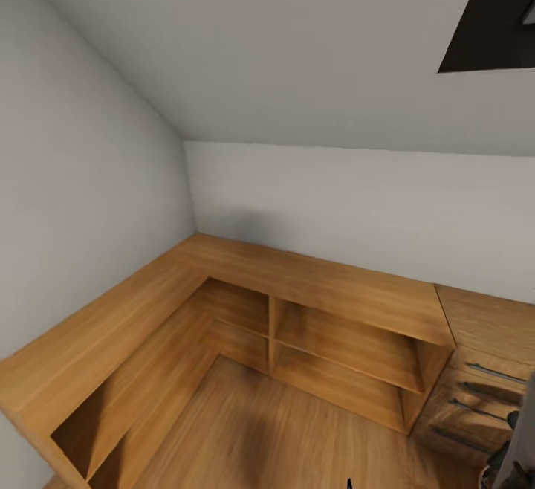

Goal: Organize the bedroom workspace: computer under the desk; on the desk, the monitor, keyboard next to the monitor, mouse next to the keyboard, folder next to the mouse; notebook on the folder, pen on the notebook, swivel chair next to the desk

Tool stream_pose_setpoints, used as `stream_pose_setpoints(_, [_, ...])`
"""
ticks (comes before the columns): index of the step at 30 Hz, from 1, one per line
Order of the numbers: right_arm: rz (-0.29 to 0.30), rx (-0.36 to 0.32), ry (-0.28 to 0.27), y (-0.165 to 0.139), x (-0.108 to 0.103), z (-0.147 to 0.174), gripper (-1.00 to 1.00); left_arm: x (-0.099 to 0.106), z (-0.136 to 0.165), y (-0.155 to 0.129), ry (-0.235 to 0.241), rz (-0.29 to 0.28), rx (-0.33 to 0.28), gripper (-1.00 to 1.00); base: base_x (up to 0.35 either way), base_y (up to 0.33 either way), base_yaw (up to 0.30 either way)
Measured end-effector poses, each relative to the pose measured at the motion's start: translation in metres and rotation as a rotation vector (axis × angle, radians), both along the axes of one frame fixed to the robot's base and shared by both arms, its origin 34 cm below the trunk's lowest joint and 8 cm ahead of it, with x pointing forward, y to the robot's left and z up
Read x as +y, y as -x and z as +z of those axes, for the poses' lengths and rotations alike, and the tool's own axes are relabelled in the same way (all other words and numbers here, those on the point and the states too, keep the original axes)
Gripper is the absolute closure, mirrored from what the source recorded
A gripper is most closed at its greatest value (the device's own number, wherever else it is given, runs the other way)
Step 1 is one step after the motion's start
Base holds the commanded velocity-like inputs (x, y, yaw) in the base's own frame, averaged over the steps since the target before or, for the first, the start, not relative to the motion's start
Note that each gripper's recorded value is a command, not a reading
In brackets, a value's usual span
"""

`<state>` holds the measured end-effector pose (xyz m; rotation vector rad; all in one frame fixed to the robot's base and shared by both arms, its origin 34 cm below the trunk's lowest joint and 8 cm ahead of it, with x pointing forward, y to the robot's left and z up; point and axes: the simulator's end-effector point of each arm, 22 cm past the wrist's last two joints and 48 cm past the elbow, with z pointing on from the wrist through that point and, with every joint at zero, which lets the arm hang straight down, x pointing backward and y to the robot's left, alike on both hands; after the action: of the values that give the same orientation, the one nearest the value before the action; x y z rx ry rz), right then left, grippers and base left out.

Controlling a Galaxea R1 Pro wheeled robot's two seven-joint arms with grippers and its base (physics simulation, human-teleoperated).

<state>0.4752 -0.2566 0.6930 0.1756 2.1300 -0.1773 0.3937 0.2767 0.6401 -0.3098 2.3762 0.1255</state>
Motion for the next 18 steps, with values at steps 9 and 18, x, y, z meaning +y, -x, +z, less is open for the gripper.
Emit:
stream_pose_setpoints(9, [-0.013,-0.002,0.009,0.0,0.0014,0.0018,-1.0,0.0,0.0013,-0.0016,0.001,0.001,-0.005,-1.0,0.312,0.02,-0.276])
stream_pose_setpoints(18, [-0.014,0.005,0.013,0.0019,0.0005,0.001,-1.0,0.0026,0.0021,-0.0012,-0.003,0.004,-0.009,-1.0,0.271,0.204,-0.276])
